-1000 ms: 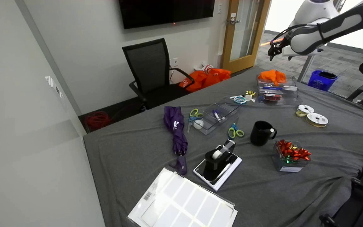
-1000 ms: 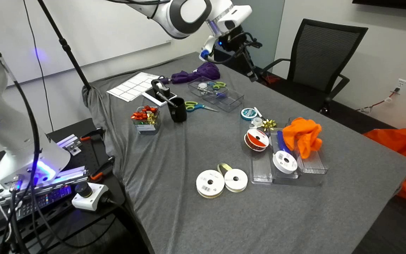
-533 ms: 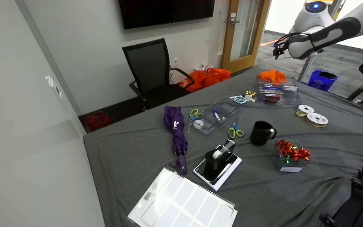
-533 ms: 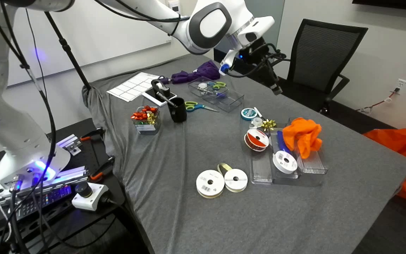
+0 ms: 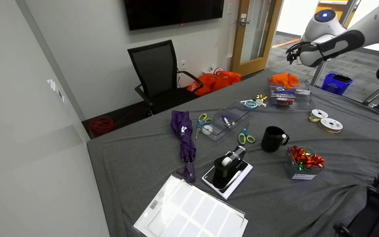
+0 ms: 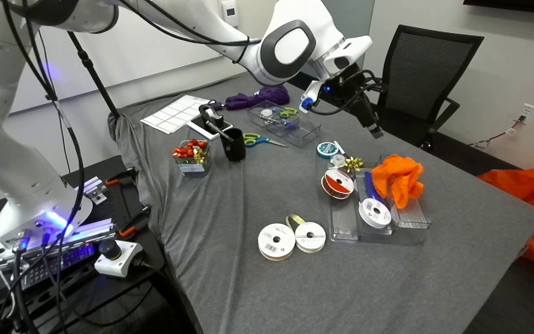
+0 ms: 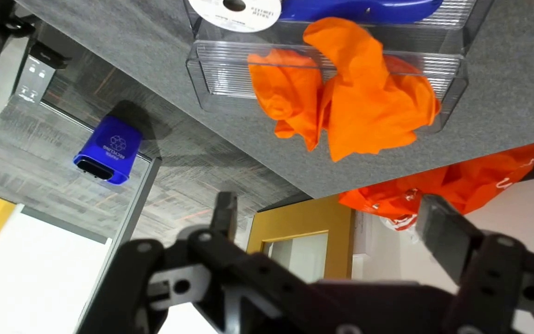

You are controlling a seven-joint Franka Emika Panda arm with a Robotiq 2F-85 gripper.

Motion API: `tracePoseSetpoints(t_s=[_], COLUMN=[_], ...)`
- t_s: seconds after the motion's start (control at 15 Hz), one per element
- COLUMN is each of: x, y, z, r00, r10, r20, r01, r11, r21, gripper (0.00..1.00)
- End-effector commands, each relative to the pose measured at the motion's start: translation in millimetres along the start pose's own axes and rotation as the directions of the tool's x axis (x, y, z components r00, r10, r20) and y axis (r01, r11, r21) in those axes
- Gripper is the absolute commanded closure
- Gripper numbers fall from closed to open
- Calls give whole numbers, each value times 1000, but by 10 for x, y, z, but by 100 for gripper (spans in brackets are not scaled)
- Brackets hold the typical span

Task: Move one of the orange gloves to the clear container next to the purple umbrella

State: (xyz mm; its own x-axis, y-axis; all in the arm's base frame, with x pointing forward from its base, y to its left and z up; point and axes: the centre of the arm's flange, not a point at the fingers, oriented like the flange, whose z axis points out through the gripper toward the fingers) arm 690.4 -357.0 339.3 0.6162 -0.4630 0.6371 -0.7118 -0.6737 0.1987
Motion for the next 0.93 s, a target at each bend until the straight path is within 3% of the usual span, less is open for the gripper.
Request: tracePoseSetpoints(t_s=[0.0, 0.47, 0.67, 0.87], x=[7, 1, 10, 2], y=[-1, -193, -238, -264], z=[-5, 449, 612, 762], r00=[1000, 987, 979, 979], r10=[0, 47, 67, 77], r20=[-2, 153, 191, 191], r01=[0, -76, -107, -110], r11=[1000, 978, 973, 979], r21=[0, 192, 206, 170], gripper=[0, 0, 0, 0])
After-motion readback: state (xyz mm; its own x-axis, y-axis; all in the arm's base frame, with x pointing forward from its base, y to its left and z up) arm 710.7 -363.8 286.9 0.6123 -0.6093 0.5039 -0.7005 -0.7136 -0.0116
